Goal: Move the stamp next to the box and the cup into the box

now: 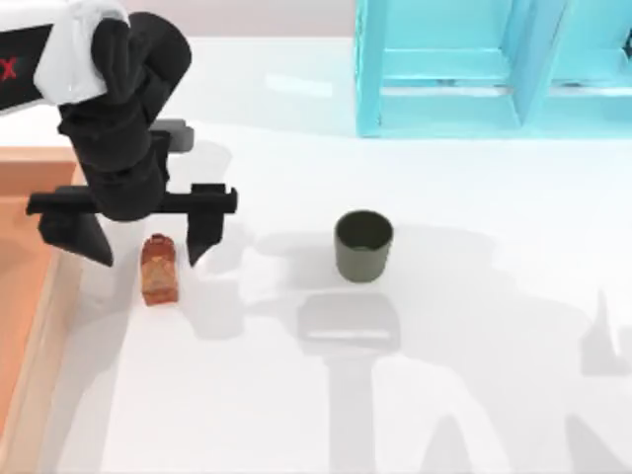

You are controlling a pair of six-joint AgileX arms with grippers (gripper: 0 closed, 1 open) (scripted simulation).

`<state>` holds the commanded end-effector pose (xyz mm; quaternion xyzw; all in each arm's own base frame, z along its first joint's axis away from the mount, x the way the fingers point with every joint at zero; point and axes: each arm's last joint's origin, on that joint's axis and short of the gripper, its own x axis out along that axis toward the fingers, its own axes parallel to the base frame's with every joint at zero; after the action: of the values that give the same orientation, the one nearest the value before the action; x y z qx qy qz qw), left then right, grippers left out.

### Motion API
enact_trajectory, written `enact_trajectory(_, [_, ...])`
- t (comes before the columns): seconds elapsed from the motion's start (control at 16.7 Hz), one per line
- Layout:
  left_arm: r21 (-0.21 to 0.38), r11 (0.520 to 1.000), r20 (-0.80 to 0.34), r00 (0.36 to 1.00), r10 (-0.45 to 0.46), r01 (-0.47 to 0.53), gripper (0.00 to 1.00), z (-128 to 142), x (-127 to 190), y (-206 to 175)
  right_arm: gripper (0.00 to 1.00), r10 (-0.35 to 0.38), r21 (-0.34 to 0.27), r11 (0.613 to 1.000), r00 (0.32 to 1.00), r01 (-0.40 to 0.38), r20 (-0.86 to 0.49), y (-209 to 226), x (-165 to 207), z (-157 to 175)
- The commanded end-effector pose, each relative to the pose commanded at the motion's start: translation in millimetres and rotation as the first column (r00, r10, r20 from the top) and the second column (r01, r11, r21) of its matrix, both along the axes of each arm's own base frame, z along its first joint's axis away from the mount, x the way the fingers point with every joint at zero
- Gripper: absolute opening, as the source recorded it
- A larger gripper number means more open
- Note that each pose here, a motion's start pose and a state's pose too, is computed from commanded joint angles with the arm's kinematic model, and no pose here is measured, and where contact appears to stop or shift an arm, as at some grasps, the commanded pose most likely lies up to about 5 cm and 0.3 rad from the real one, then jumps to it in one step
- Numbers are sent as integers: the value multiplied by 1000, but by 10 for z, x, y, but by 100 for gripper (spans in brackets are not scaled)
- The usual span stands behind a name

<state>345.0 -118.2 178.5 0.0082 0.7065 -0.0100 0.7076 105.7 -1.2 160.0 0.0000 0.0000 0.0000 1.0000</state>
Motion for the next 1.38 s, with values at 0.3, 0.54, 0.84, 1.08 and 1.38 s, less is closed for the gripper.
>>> enact_trajectory(0.3, [0,1000,0,1000,0,0,100,0,0,0,100,0,0,1000,1000,0,0,0,0,0])
enact_trajectory(0.54, [3,1000,-4,1000,-2,2,100,26,1,-9,100,0,0,1000,1000,0,0,0,0,0])
enact_trajectory(0.84, [7,1000,-14,1000,0,0,100,358,50,-27,100,0,0,1000,1000,0,0,0,0,0])
enact_trajectory(1.08, [5,1000,-9,1000,0,0,100,763,33,-17,100,0,0,1000,1000,0,0,0,0,0])
enact_trajectory(1.38, [0,1000,0,1000,-2,2,100,1002,-2,-6,100,0,0,1000,1000,0,0,0,0,0])
